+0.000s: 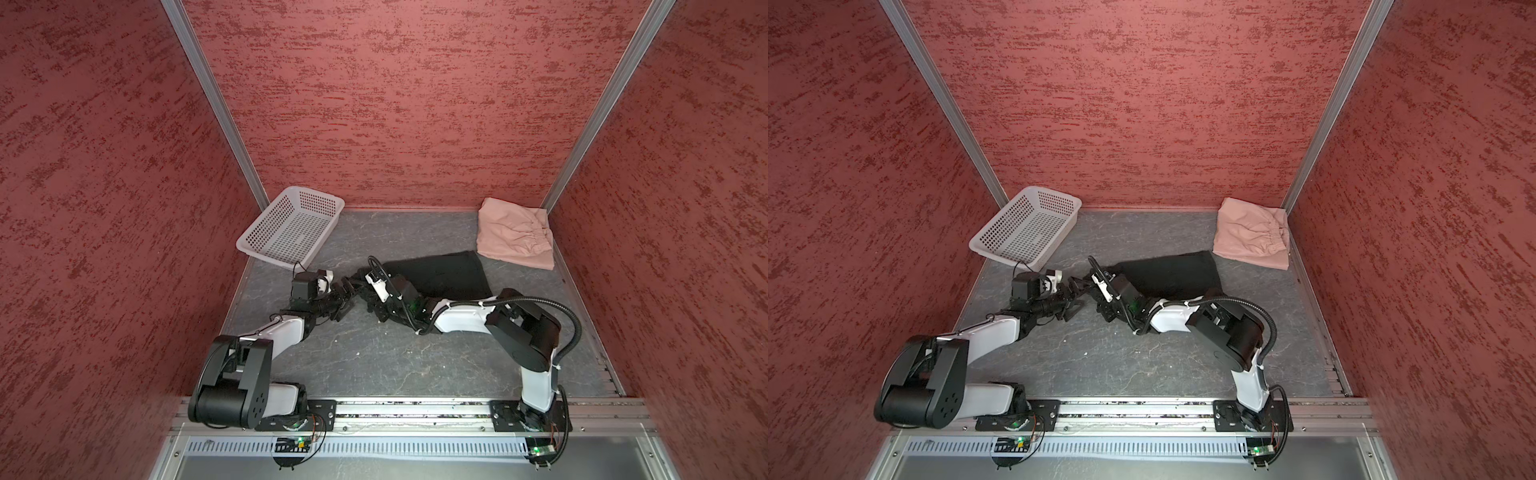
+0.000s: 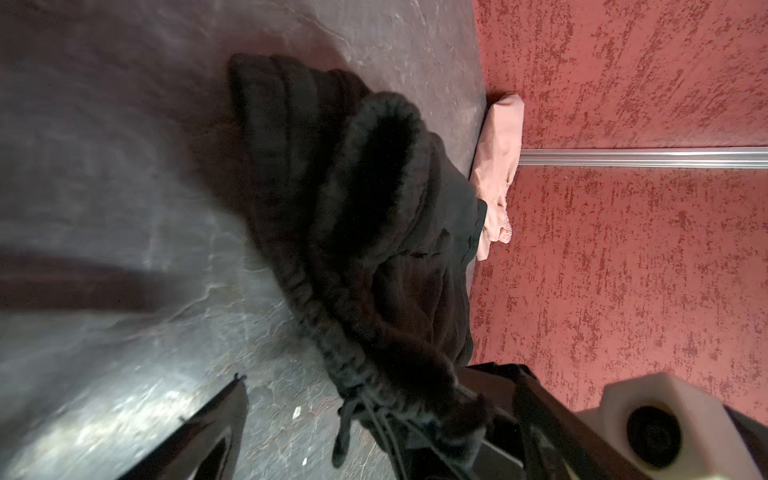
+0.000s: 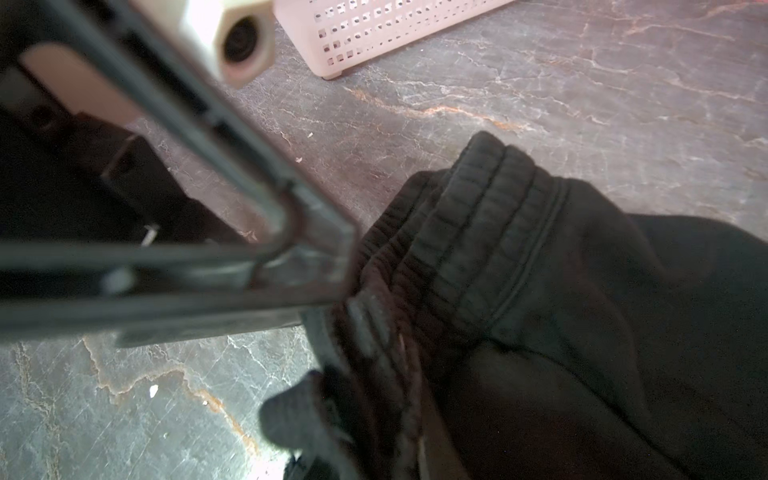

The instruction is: Fold and stack the shorts

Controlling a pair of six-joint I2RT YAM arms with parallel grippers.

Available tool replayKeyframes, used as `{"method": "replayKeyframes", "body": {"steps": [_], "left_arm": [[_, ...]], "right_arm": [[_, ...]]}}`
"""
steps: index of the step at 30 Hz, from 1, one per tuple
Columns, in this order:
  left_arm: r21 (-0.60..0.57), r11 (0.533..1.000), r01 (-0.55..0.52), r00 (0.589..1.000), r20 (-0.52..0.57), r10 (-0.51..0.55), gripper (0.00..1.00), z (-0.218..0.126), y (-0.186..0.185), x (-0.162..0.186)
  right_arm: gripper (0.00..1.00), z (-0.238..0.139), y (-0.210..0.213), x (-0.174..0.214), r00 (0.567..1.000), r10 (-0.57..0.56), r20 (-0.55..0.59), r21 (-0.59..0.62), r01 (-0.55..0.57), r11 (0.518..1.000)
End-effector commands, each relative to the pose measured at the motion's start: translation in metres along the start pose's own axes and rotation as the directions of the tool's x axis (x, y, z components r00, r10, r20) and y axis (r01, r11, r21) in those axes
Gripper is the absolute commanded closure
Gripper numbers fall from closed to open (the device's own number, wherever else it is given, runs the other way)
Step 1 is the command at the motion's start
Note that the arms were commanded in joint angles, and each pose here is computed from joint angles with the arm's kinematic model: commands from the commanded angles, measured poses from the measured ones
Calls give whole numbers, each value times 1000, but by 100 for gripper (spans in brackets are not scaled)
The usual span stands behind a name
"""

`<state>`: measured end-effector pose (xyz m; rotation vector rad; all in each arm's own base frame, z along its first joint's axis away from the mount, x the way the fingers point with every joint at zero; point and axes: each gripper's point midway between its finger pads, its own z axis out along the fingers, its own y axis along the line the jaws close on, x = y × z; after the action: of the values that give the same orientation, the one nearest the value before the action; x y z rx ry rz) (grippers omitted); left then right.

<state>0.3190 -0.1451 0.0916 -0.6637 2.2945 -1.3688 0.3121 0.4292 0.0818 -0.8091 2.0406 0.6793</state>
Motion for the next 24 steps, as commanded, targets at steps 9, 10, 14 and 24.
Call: {"method": "replayKeyframes", "body": {"steps": [9,10,14,24], "left_arm": [[10,1000,11,998,-56,-11,1,28,-4,7],[6,1000,6,999,-54,-6,1,30,-3,7],[-11,1000,11,999,-52,-12,1,37,3,4],[24,998,-51,996,-72,53,20,57,-1,-7]], "right_arm": [[100,-8,11,-31,994,-49,101,-22,52,998],[100,-8,12,-31,993,-53,103,-23,55,998],[100,-9,14,-34,992,-53,111,-26,56,998],[100,-19,26,-28,992,-67,105,-49,72,996]]}}
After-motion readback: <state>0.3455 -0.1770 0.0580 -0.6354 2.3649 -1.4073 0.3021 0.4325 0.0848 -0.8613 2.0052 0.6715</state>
